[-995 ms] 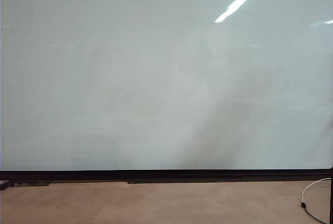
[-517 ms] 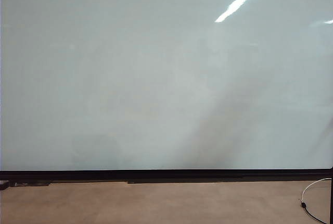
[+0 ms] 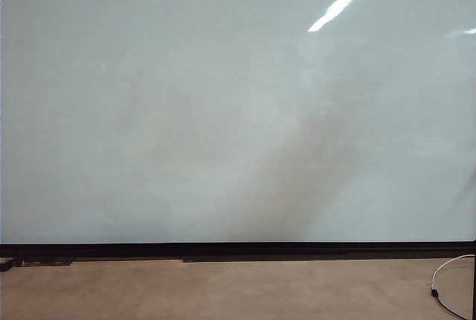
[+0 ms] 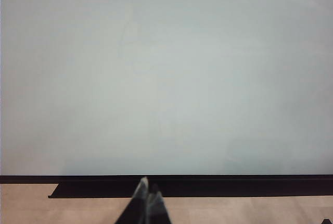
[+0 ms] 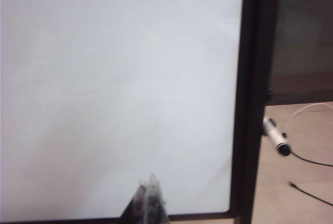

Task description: Pick up the pen on the shelf to the right of the whiteboard and draw a rectangle.

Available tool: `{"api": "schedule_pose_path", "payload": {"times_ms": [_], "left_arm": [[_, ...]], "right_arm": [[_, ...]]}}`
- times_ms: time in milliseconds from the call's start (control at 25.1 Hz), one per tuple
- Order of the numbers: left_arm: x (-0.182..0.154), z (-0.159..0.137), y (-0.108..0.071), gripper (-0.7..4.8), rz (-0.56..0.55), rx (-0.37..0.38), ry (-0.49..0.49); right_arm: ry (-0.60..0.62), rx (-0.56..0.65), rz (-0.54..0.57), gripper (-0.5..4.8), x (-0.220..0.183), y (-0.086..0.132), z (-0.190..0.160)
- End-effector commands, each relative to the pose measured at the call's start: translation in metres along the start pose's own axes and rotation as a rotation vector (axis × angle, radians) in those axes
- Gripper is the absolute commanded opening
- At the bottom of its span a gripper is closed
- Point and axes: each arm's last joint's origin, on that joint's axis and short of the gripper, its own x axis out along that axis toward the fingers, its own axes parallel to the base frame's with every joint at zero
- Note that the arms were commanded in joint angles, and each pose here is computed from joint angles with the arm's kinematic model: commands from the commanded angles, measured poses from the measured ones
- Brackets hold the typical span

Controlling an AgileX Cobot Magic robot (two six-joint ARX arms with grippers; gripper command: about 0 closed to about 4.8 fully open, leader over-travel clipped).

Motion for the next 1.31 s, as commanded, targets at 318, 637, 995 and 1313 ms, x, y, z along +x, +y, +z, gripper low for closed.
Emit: {"api": "schedule_pose_path", "payload": {"times_ms": [318,637,995,1313], "left_arm": [[0.000,0.002,0.000,-0.04,-0.001,0.005,-0.008],[0.000,0.002,0.000,-0.04,-0.001,0.005,-0.008],[0.000,0.002,0.000,-0.04,0.000,0.005,-0.008],[0.000,0.002,0.000,-0.04,0.000,0.005,-0.008]], "right_arm": [[-0.060,-0.120,-0.018,0.23,0.022,0.000,0.010],[0.037,-0.166,-0.036,0.23,0.043,-0.006,-0.002],[0.015,-0.156,-0.047,0.24,0.055,-0.022,-0.004],[0.031,-0.160,-0.125,1.12,0.055,-0.037,-0.005]]}}
